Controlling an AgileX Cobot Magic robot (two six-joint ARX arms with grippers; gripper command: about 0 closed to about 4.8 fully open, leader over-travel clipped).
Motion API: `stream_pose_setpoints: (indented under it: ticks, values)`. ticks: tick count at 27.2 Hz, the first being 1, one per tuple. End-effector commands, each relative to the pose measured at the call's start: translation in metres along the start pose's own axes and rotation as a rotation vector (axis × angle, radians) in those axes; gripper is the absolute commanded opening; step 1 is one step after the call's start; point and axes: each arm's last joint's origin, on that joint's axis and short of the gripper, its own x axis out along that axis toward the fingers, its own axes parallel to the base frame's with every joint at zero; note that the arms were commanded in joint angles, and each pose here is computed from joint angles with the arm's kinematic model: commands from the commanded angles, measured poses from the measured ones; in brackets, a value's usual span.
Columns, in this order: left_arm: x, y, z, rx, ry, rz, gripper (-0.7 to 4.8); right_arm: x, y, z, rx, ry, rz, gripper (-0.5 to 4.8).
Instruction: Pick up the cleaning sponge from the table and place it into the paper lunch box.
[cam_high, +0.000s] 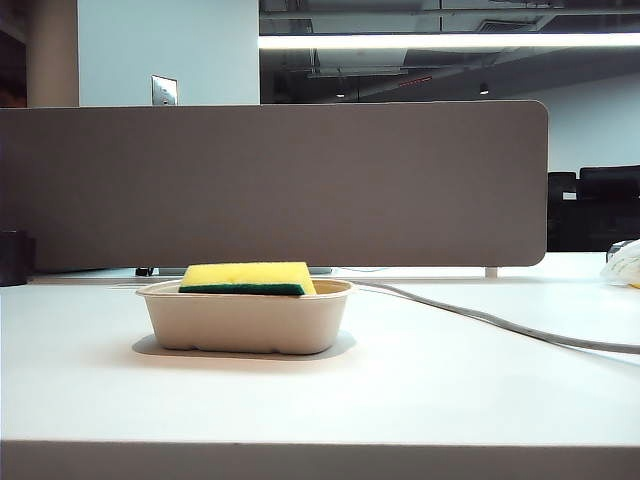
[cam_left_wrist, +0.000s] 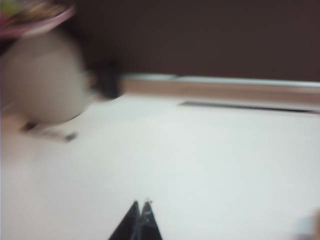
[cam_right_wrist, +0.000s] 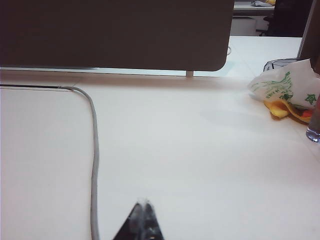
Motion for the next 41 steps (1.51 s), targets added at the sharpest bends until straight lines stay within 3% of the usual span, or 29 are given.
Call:
stream_pose_setpoints:
  ticks: [1, 8, 14, 20, 31, 41]
  values:
    - [0.005, 0.004, -0.019, -0.035, -0.052, 0.003, -0.04, 0.0, 0.0, 0.002, 0.0, -0.017, 0.0, -0.05]
    - [0.012, -0.005, -0.074, -0.052, -0.223, -0.119, -0.04, 0.0, 0.0, 0.001, 0.0, -0.013, 0.001, -0.05]
    - [0.007, -0.01, -0.115, -0.054, -0.292, -0.17, -0.04, 0.0, 0.0, 0.001, 0.0, -0.013, 0.001, -0.05]
    - [0.014, -0.016, -0.129, -0.031, -0.24, -0.237, -0.04, 0.0, 0.001, 0.001, 0.0, -0.01, 0.005, -0.05]
    - [0.025, -0.02, -0.155, -0.009, -0.205, -0.222, -0.04, 0.0, 0.001, 0.001, 0.0, -0.011, 0.006, -0.05]
    - [0.025, -0.019, -0.154, -0.009, -0.219, -0.218, -0.04, 0.0, 0.001, 0.002, 0.0, -0.013, 0.006, -0.05]
